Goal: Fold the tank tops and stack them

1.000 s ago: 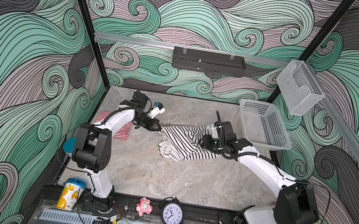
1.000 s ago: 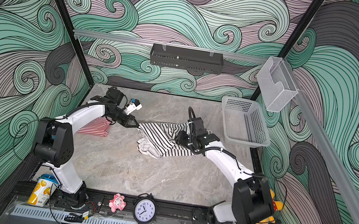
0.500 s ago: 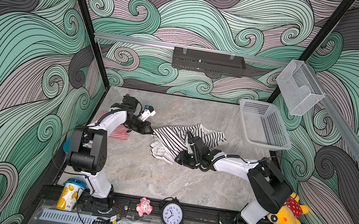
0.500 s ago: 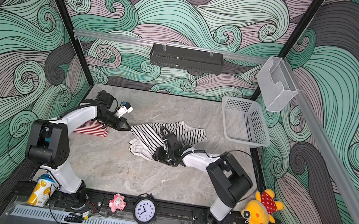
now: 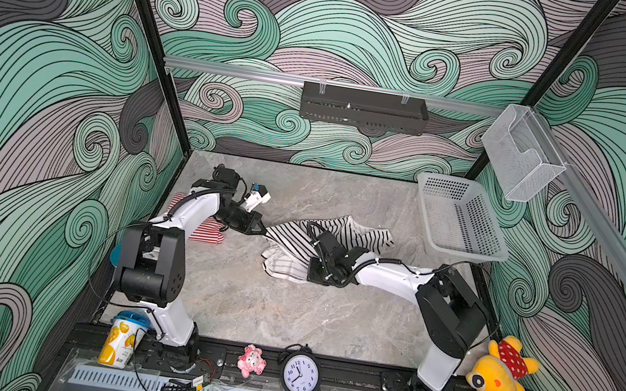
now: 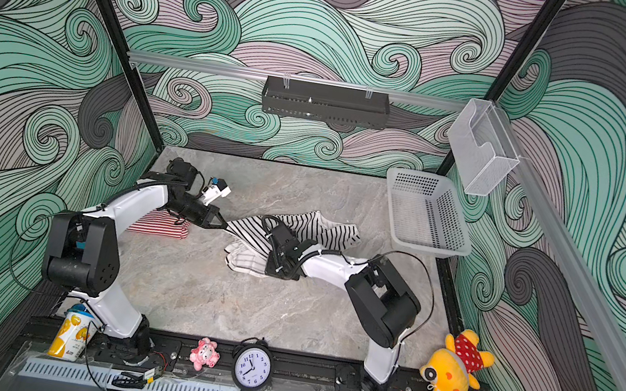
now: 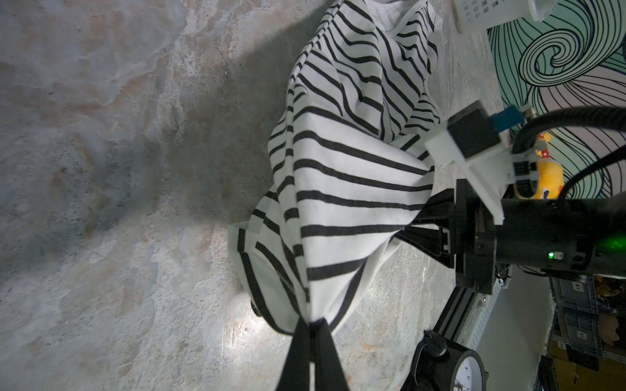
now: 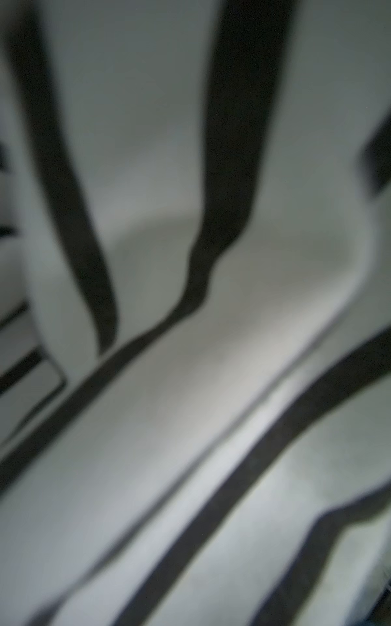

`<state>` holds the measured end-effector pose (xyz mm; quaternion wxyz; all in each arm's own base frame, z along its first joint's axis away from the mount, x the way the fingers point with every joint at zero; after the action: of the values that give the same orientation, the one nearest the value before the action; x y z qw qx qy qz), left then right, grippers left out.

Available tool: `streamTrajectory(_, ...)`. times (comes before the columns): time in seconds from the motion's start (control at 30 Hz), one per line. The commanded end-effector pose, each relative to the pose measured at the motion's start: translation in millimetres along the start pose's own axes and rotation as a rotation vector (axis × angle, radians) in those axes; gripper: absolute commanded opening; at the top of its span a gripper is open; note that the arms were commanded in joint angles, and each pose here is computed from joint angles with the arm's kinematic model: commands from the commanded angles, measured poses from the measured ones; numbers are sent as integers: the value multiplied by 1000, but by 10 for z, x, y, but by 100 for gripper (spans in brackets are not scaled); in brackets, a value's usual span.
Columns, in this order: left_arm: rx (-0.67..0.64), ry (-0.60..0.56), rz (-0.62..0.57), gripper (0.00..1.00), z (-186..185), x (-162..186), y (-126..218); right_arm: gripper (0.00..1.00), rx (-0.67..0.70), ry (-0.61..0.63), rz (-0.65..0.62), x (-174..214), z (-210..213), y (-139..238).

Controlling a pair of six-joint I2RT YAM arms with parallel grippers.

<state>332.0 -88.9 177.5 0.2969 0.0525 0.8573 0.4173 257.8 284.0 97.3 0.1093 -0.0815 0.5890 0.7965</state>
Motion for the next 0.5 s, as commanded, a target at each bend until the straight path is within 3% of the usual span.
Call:
streamTrajectory(0.0,38,-50,-76,0,-255,-170,344,7,233,123,-150,-310,-278,695)
streamTrajectory(0.13,135,-61,-116,0,-495,-180,467,6,332,214,-276,-647,-338,1400)
streamTrajectory(0.23,166,-64,-111,0,-606,-125,472,6,357,265,-324,-811,-248,1679)
streamTrajectory(0.4,116,-63,-79,0,-569,11,431,7,188,321,-249,-892,135,1532)
streamTrajectory(0.47,55,-48,-49,0,-474,93,378,15,42,370,-169,-811,398,1308)
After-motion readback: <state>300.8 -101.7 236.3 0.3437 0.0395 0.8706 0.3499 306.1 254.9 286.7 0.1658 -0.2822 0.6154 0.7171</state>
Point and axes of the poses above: each gripper's point midway between its finger pads, its own y axis back along the fingers, its own z axis along the line the jaws close on, x = y × z, the point moved 6 cm from there along y, back along the fingers, and after that the axes turned 5 degrees about -y, right-handed, at the moved point
